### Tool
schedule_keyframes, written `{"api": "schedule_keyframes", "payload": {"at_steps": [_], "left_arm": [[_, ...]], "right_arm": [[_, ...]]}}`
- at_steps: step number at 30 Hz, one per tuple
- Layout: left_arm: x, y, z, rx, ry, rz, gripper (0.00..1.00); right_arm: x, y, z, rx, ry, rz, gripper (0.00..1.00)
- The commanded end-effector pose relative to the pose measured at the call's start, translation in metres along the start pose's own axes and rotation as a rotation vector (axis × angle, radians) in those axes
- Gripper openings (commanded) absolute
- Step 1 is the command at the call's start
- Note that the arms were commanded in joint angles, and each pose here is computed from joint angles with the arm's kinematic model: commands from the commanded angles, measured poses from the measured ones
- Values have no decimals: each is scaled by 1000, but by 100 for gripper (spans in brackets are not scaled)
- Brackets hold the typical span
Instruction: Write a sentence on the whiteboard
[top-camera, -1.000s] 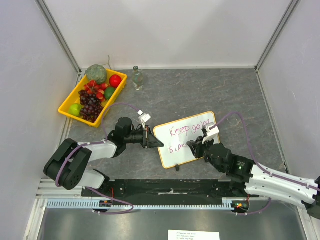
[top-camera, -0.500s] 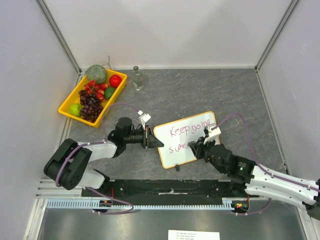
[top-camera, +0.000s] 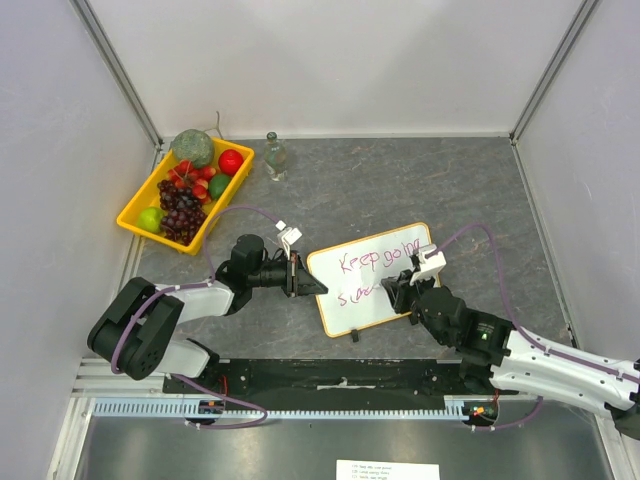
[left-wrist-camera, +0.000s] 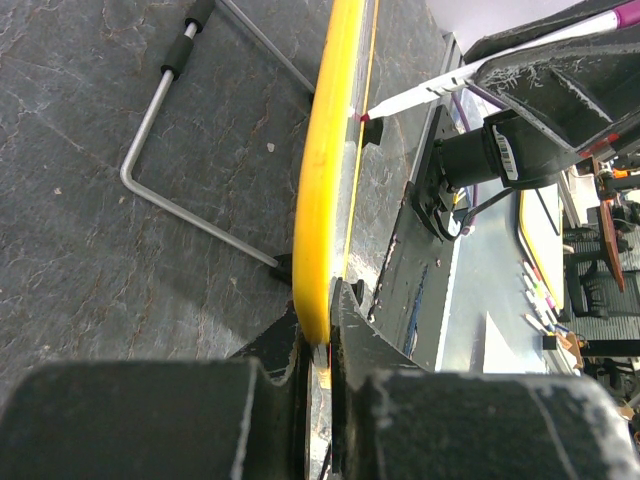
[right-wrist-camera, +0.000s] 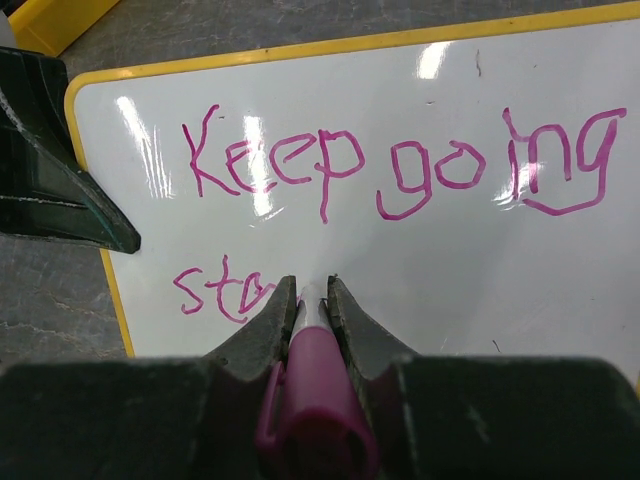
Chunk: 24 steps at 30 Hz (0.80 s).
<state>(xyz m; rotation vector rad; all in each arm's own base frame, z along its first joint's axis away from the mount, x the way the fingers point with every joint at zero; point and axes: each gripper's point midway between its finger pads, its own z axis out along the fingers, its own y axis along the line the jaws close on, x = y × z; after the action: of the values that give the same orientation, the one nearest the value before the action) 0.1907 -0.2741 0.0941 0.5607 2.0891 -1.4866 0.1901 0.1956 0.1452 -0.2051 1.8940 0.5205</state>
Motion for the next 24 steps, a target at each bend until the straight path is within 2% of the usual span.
{"api": "schedule_keyframes", "payload": {"at_steps": [1,12,24], "left_arm": [[14,34,-2,-144,20,53,2],[14,34,-3,-145,19,54,2],[13,34,-2,-145,19,54,2]], "right_arm": [[-20,-8,0,64,-50,-21,0],[-15,19,6,-52,-5,-21,0],[-30,10,-6,-34,-58,12,0]]}}
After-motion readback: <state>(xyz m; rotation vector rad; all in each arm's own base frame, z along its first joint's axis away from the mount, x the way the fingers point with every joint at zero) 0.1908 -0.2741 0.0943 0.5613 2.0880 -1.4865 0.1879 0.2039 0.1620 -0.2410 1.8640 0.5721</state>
